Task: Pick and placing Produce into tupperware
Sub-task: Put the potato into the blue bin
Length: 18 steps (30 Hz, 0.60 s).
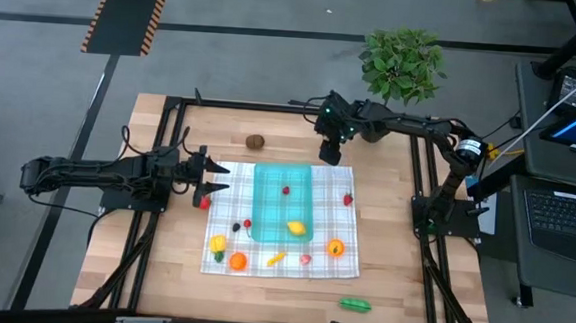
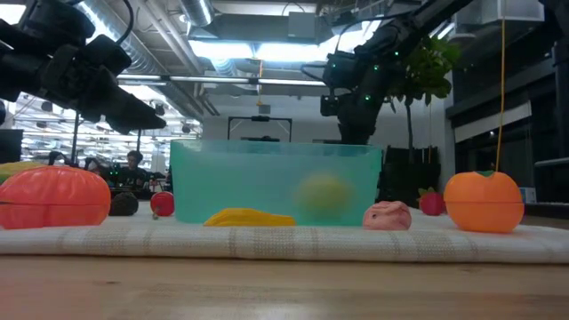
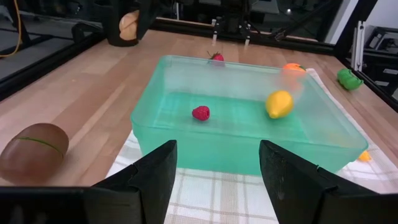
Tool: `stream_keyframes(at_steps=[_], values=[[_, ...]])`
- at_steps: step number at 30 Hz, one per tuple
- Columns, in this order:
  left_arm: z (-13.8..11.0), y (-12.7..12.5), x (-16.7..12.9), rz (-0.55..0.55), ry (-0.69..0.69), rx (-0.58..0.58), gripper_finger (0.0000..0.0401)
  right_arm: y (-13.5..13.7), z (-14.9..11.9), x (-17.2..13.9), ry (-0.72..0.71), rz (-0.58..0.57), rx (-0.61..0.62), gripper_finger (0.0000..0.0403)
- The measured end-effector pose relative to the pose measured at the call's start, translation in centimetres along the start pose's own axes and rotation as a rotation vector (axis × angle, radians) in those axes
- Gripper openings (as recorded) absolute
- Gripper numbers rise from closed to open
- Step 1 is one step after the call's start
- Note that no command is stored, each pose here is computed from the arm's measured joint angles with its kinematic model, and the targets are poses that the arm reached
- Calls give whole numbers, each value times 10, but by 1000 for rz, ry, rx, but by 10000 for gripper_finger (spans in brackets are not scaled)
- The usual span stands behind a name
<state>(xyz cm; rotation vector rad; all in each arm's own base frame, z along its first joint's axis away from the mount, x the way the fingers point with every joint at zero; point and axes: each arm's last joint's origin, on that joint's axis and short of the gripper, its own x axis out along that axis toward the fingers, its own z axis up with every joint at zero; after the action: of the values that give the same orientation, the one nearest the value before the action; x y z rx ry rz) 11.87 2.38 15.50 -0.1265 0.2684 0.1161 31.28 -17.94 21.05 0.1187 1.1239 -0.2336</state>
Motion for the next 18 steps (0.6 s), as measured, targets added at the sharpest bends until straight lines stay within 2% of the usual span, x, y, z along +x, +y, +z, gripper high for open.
stream_keyframes(at_steps=[12,18], values=[[-1,0,0,1,8,-1,220,3,1,-1,-15,18,30,178],[-1,0,0,1,9,1,220,12,6,-30,-95,16,14,177]])
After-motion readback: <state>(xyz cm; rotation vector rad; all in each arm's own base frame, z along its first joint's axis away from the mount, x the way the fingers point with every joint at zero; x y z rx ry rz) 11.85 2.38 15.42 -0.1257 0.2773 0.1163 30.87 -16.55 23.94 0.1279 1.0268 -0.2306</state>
